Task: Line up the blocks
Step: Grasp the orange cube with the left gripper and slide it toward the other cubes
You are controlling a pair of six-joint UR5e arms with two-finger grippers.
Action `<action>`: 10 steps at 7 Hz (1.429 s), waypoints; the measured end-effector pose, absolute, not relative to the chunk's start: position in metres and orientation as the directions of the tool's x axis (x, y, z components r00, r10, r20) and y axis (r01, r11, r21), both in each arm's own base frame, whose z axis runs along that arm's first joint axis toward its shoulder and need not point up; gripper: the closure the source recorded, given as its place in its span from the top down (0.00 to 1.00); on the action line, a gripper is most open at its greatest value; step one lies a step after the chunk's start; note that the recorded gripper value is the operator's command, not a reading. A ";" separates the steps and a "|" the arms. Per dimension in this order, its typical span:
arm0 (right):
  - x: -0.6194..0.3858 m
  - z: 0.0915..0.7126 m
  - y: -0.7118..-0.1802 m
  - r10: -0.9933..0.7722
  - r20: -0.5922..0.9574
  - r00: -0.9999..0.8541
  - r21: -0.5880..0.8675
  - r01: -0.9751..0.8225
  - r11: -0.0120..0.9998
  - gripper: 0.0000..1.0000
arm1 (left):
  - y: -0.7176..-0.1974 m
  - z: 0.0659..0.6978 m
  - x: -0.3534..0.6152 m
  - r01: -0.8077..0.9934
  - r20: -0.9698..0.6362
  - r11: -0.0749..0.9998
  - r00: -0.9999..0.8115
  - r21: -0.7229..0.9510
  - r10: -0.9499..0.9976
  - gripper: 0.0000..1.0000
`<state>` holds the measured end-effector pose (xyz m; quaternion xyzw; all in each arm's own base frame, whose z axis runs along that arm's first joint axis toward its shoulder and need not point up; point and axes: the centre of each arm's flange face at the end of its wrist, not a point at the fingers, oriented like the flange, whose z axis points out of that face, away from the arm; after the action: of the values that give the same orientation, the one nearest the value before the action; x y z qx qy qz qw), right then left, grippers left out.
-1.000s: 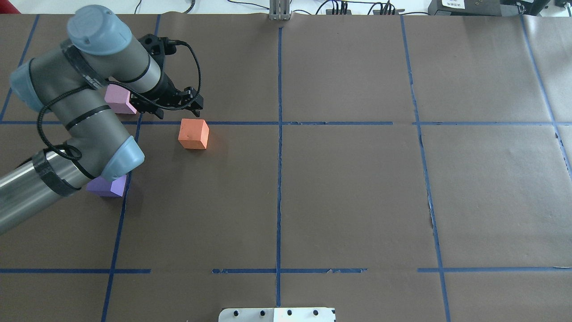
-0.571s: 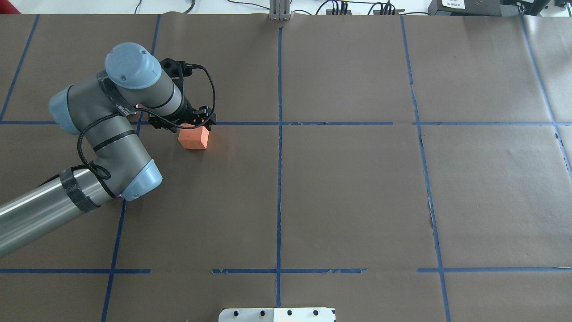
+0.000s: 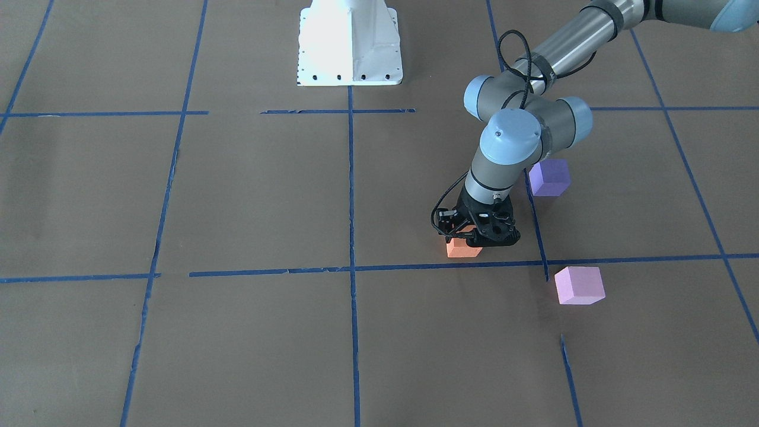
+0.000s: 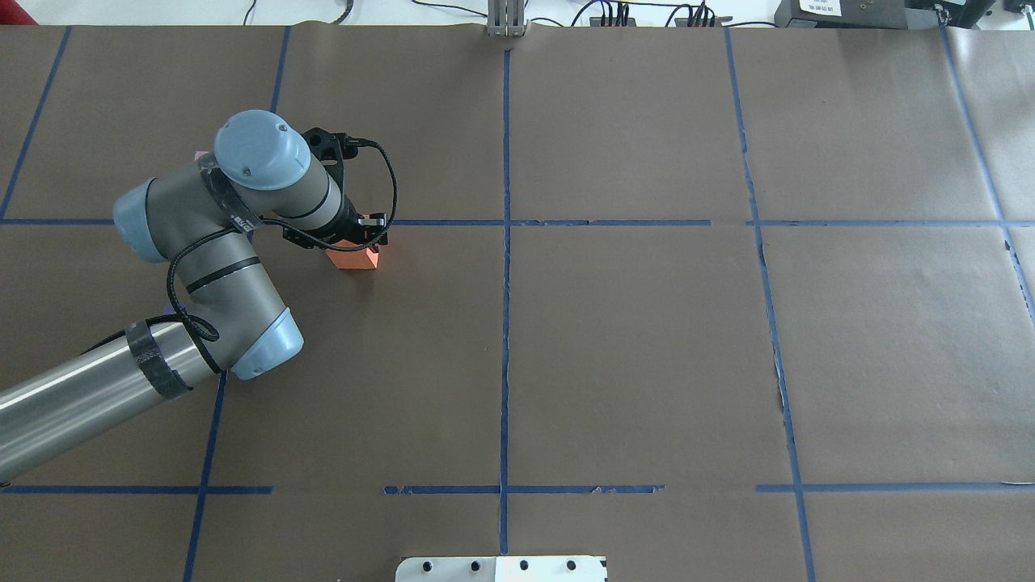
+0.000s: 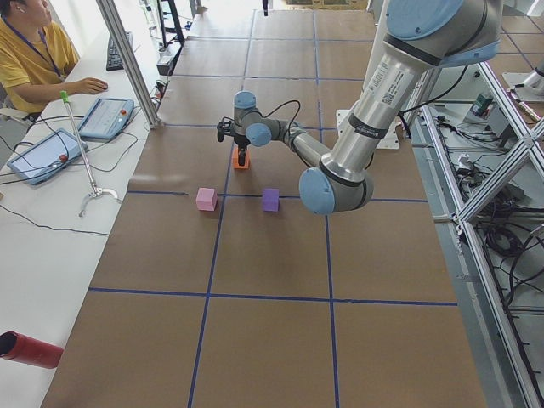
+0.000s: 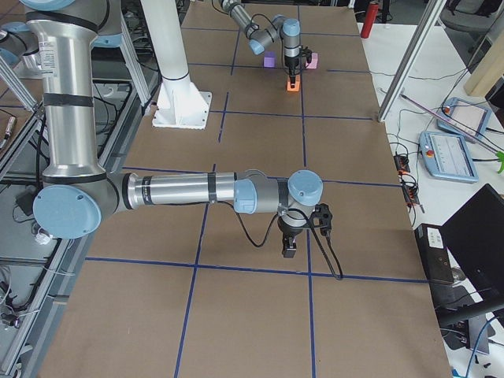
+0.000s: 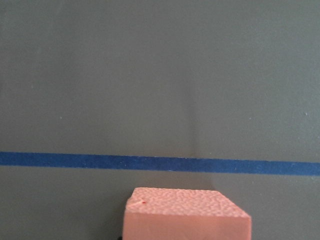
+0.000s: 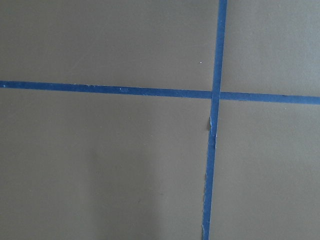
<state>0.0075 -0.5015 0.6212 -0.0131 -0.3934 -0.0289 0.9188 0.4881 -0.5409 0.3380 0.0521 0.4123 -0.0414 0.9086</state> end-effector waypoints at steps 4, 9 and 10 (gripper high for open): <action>0.007 0.621 -0.501 -0.043 0.724 0.689 -0.002 0.063 0.998 1.00 | -0.540 0.414 0.377 0.060 -0.747 0.998 0.664 0.034 -0.014 0.23; 0.007 0.622 -0.501 -0.042 0.724 0.689 -0.002 0.063 0.998 1.00 | -0.535 0.477 0.345 0.036 -0.711 0.999 0.702 -0.003 -0.028 1.00; 0.007 0.622 -0.501 -0.042 0.724 0.689 -0.002 0.063 0.998 1.00 | -0.535 0.477 0.344 0.041 -0.712 0.999 0.701 -0.005 -0.032 1.00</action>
<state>0.0075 -0.5014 0.6216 -0.0135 -0.3934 -0.0287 0.9188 0.3436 -0.5353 0.4774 0.0054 0.3858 -0.0198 0.9223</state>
